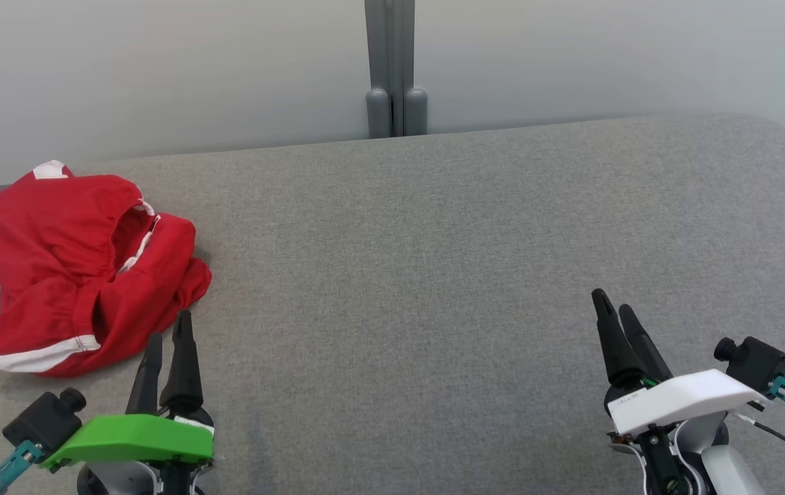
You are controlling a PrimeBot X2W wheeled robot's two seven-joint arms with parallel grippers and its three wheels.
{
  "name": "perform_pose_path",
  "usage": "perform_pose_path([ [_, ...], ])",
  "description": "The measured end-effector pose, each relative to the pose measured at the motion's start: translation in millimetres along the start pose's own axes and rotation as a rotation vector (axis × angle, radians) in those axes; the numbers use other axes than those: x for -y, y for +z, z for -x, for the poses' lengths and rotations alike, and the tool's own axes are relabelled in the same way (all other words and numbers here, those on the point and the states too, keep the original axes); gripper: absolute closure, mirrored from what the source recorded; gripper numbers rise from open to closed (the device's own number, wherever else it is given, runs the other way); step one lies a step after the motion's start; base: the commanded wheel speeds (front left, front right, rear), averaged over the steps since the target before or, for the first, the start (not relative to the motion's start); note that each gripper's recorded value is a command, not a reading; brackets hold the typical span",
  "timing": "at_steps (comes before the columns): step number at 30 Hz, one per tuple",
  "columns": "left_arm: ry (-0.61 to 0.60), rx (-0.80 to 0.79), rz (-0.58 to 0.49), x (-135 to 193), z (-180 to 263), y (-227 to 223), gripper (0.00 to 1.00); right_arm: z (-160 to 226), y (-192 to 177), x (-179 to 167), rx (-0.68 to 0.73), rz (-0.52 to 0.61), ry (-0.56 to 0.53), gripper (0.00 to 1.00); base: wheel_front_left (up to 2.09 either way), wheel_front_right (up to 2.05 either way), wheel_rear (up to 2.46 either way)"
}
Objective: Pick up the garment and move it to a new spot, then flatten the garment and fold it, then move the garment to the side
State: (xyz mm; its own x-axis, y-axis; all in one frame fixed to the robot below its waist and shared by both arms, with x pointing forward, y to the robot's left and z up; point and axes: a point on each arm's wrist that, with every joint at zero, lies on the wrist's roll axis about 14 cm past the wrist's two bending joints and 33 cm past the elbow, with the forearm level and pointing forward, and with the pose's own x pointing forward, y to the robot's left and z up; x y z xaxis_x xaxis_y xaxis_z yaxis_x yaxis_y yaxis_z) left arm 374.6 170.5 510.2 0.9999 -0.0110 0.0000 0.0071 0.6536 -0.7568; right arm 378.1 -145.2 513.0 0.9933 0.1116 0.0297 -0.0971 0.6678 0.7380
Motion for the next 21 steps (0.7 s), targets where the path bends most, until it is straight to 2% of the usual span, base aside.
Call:
perform_pose_path([
  [21, -0.073, 0.04, -0.255, 20.8, 3.3, 1.1, 0.0, 0.2, -3.4, -15.1, 0.014, 0.258, 0.063, 0.0, 0.0, 0.0, 0.0],
])
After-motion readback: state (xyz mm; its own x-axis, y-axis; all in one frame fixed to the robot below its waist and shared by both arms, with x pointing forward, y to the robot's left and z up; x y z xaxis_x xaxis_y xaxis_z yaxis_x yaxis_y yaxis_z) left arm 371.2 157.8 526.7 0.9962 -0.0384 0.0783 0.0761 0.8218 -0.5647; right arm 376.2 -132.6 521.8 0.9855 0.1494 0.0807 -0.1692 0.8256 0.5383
